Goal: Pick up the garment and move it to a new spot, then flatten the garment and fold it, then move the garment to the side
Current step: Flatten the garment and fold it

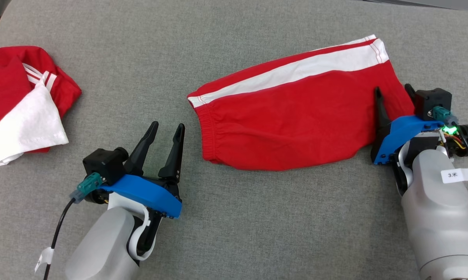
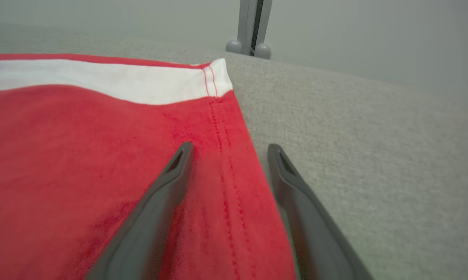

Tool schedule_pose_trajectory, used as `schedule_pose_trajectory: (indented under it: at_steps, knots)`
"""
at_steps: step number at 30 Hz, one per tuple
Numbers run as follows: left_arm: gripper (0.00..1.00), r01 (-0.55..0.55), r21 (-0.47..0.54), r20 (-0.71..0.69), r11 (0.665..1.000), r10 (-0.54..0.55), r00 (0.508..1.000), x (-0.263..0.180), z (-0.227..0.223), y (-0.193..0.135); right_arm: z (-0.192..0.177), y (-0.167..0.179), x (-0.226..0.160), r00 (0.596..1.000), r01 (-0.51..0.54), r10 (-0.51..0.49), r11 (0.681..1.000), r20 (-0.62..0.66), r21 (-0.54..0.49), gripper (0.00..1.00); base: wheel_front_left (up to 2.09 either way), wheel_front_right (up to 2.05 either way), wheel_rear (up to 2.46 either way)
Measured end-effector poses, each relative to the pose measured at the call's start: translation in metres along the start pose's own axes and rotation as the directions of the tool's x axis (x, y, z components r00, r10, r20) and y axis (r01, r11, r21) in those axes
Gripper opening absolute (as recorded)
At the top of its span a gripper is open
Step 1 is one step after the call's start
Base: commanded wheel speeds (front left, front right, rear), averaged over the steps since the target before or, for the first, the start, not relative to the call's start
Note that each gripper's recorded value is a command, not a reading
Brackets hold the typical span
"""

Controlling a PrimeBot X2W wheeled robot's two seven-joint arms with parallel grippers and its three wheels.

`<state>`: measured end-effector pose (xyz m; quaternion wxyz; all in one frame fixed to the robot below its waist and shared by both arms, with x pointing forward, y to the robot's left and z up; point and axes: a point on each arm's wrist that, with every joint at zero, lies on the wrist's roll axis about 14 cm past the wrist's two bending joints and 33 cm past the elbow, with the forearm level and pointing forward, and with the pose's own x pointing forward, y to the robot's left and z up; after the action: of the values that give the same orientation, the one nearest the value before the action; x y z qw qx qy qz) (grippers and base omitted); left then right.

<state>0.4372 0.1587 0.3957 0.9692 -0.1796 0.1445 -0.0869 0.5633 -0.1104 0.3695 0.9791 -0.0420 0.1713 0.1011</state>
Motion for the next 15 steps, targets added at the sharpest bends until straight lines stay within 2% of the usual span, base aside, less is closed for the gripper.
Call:
schedule_pose_trajectory:
  at_steps: [2, 3, 5, 8, 15]
  knots:
    - [1.0, 0.001, 0.005, 0.002, 1.0, -0.001, 1.0, -0.003, 0.0, -0.002, -0.012, 0.001, -0.004, 0.998, 0.0, 0.001, 1.0, -0.059, 0.013, 1.0, 0.0, 0.0, 0.0]
    - [1.0, 0.002, 0.009, 0.004, 1.0, -0.002, 1.0, -0.004, 0.0, -0.003, -0.014, 0.002, -0.005, 0.997, -0.002, 0.004, 1.0, -0.082, 0.019, 0.89, 0.0, 0.0, 0.0]
    - [1.0, 0.001, 0.021, 0.01, 1.0, -0.001, 1.0, -0.006, 0.002, -0.003, -0.02, 0.003, -0.008, 0.992, -0.003, 0.008, 0.999, -0.124, 0.036, 0.0, 0.0, 0.0, 0.0]
    - [1.0, -0.015, 0.022, 0.025, 1.0, 0.015, 1.0, -0.012, 0.006, -0.001, -0.022, 0.006, -0.014, 0.99, -0.003, 0.013, 0.998, -0.143, 0.065, 0.0, 0.0, 0.0, 0.0]
    - [1.0, -0.033, 0.035, 0.049, 0.999, 0.031, 0.998, -0.032, 0.008, -0.005, -0.019, 0.0, -0.047, 0.995, 0.045, -0.028, 0.982, -0.092, 0.182, 0.0, 0.0, 0.0, 0.0]
